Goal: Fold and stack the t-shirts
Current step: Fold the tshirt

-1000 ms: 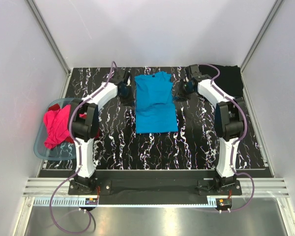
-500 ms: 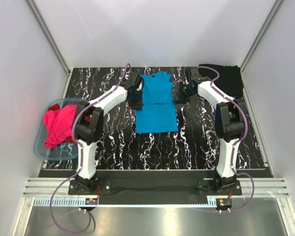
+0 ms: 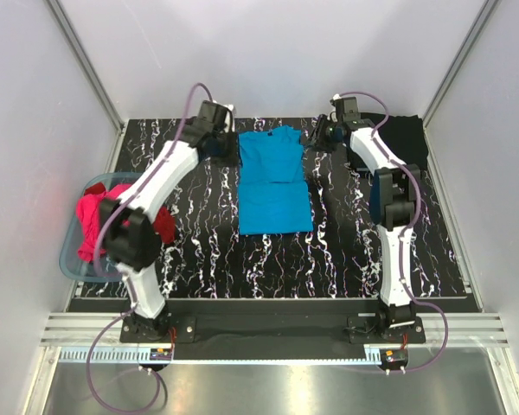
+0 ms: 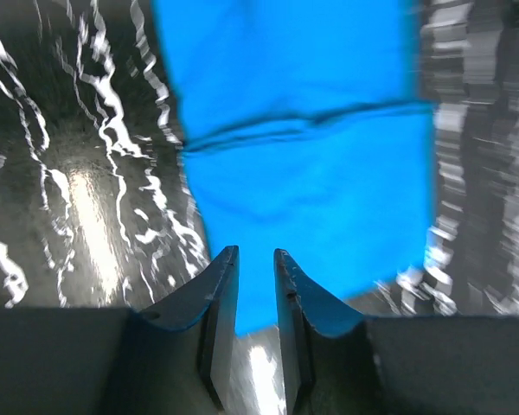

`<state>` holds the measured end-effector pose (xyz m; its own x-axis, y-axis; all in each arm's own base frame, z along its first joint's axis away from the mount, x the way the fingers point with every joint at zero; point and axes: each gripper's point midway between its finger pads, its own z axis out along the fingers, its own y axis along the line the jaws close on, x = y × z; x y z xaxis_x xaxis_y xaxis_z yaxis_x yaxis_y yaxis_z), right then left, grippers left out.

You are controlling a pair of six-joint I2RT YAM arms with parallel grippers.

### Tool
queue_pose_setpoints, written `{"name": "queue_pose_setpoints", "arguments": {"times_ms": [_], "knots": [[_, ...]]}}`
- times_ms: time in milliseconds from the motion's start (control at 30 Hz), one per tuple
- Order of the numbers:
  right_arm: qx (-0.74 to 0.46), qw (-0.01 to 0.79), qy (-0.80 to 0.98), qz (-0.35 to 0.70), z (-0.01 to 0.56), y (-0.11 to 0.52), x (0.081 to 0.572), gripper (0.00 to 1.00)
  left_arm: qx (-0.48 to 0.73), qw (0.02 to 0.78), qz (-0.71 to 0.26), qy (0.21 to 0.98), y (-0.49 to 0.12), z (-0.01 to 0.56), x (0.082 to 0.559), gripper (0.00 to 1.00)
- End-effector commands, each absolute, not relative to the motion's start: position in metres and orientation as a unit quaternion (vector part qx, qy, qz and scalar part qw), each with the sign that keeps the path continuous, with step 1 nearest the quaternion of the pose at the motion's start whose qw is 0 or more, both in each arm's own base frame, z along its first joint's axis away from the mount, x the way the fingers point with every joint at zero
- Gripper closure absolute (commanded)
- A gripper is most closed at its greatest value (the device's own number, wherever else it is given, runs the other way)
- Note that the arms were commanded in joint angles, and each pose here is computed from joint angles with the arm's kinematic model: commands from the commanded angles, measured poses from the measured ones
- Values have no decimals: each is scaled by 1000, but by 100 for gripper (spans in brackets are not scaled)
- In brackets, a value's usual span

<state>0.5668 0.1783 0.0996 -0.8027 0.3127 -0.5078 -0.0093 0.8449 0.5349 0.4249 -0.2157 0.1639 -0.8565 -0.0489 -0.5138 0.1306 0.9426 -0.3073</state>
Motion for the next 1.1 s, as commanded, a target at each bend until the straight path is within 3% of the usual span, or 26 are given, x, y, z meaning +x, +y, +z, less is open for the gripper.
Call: {"name": "queue_pose_setpoints", "arguments": {"times_ms": [0, 200, 700, 867, 900, 967, 1067], "knots": [[79, 319, 898, 293, 98, 176, 595, 57, 77, 307, -204, 926, -223, 214, 394, 72], [69, 316, 883, 339, 88, 190, 620, 57, 110, 284, -268, 914, -239, 223, 360, 70], [108, 285, 874, 378, 48, 198, 636, 61, 112, 281, -324, 896, -246, 237, 353, 70], [102, 292, 869, 387, 53, 201, 638, 76, 106, 284, -321, 897, -242, 236, 356, 70], [100, 293, 867, 390, 55, 201, 638, 85, 107, 283, -322, 897, -243, 236, 356, 71], [96, 295, 865, 394, 60, 203, 637, 95, 105, 284, -319, 898, -240, 235, 357, 71], [97, 302, 866, 387, 66, 200, 635, 100, 100, 288, -316, 899, -236, 236, 360, 71]]}}
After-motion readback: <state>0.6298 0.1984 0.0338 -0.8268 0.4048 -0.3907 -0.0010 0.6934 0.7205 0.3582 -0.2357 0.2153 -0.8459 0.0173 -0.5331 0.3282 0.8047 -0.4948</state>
